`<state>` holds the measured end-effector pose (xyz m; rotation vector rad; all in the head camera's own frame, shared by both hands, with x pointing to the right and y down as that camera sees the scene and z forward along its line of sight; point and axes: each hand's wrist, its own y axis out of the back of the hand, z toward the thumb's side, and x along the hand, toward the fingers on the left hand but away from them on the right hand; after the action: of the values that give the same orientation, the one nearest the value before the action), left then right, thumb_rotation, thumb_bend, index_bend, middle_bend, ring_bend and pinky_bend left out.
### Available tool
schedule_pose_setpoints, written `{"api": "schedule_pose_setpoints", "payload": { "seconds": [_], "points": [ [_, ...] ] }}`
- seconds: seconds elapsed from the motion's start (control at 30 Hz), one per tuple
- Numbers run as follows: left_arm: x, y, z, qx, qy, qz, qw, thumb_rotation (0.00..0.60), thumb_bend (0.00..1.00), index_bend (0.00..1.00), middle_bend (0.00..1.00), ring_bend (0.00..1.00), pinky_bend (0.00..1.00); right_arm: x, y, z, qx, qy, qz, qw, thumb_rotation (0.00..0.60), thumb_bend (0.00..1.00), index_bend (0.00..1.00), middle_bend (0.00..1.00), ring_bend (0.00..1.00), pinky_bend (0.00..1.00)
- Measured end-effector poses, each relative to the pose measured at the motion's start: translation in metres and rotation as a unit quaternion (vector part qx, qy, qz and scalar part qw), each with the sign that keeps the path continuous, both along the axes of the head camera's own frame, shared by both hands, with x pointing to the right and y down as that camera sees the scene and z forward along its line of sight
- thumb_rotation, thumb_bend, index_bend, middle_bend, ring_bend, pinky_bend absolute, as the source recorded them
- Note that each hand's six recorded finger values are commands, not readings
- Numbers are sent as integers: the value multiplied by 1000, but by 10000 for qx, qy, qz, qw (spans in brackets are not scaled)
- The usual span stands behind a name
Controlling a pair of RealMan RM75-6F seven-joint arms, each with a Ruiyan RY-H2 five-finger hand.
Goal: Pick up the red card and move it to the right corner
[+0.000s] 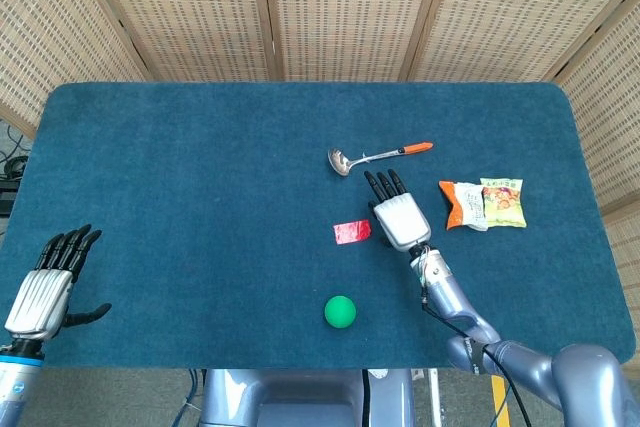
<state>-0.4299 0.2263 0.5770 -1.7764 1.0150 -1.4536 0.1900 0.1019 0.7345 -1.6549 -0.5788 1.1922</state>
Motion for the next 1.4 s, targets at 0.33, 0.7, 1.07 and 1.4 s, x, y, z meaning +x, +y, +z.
{"api": "schedule_pose_setpoints", "payload": {
  "seconds": [0.33, 0.7, 1.07, 1.4],
  "points": [
    [0, 0, 1, -25, 2, 4, 10000, 600, 51, 0, 0, 0, 0, -10, 3, 10, -80, -44, -33, 10000, 600, 0, 504, 0, 0, 0],
    [-1, 0, 4, -63, -21, -6, 10000, 600, 51, 0, 0, 0, 0, -15, 0, 18, -130, -6, -51, 9999, 600, 0, 504, 0, 0, 0],
    [-2, 0, 5, -82, -29, -16, 10000, 600, 52, 0, 0, 0, 0, -16, -1, 23, -168, 23, -59, 9998, 600, 0, 504, 0, 0, 0],
    [-1, 0, 6, -97, -22, -9, 10000, 600, 52, 0, 0, 0, 0, -21, 0, 26, -181, 23, -84, 9998, 600, 48, 509, 11, 0, 0]
  ]
}}
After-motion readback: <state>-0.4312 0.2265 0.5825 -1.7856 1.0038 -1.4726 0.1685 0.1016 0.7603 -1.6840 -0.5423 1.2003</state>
